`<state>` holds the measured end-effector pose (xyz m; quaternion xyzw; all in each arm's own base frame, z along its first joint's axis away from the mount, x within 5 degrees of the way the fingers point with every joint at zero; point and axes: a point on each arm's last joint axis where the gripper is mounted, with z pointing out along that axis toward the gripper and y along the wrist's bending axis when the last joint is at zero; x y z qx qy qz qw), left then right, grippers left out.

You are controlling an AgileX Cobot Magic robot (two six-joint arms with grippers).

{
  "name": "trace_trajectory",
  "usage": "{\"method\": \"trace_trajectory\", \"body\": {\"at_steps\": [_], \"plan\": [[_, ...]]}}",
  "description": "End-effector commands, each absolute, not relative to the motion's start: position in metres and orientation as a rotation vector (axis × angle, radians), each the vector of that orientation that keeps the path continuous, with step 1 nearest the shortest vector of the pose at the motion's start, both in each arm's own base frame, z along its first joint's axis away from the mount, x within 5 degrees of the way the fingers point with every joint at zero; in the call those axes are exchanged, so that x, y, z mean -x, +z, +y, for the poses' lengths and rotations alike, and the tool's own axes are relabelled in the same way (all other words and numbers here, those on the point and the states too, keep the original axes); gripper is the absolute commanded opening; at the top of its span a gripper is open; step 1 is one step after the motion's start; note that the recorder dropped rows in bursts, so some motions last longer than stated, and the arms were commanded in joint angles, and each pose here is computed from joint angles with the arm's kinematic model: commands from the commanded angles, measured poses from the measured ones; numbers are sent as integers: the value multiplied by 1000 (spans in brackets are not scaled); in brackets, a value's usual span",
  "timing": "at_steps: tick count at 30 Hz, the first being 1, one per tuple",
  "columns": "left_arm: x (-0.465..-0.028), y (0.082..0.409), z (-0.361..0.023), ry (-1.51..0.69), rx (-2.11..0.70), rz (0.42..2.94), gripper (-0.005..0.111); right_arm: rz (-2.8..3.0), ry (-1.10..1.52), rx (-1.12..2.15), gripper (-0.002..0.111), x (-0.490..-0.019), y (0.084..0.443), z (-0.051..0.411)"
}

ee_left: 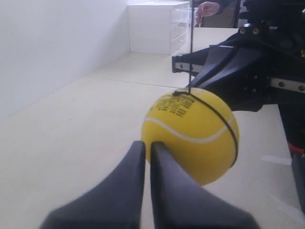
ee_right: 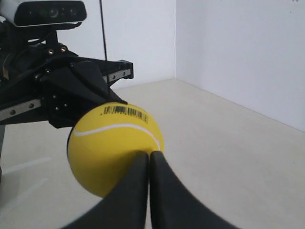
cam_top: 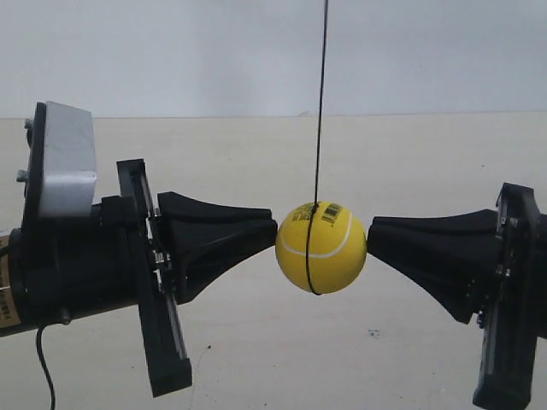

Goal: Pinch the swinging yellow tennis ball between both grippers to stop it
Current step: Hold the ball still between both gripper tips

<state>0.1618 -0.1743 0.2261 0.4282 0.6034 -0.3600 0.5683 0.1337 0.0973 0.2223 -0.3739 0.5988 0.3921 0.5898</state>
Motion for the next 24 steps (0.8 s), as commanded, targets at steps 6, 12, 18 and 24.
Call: {"method": "trace_trajectory", "body": {"at_steps": [6,12,18,24], "plan": [[-157,227,-176,-887,-1014,1397,5,1389,948,880,0,-132,223,99],[-157,227,-176,-888,-1013,1398,5,1390,948,880,0,-132,223,99],[-157,226,-176,-883,-1015,1405,5,1390,948,880,0,-132,223,99],[-157,226,-176,-883,-1015,1405,5,1389,948,882,0,-132,223,99]]}}
